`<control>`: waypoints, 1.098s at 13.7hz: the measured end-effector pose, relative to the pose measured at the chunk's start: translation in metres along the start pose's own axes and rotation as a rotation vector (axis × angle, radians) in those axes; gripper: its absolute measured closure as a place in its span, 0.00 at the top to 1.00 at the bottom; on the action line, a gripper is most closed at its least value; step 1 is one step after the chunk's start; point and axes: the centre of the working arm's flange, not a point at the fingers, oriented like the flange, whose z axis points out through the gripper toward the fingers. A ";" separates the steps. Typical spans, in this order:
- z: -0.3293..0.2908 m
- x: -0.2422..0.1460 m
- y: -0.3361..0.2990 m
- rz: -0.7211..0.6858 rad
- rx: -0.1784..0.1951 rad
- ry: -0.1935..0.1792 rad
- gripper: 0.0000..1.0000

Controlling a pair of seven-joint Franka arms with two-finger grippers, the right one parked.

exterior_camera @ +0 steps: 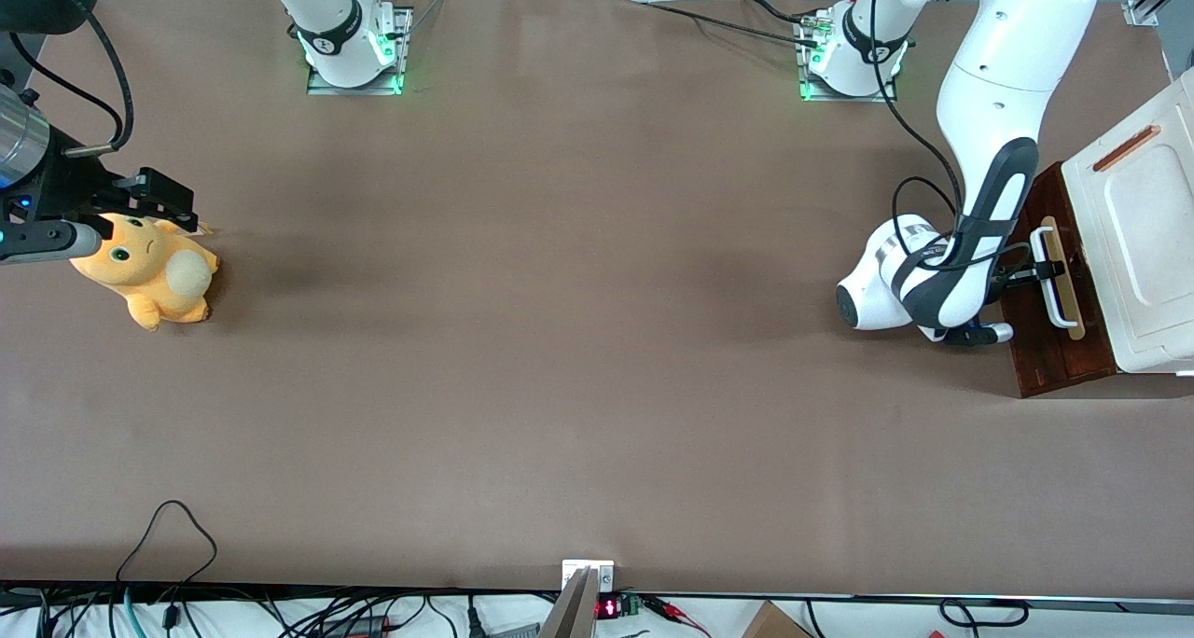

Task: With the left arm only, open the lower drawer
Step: 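Close the left gripper on the white handle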

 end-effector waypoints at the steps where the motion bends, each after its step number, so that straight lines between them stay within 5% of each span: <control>1: 0.000 0.000 0.000 -0.001 0.000 0.000 0.22; 15: -0.006 0.001 -0.002 -0.017 -0.015 0.001 0.21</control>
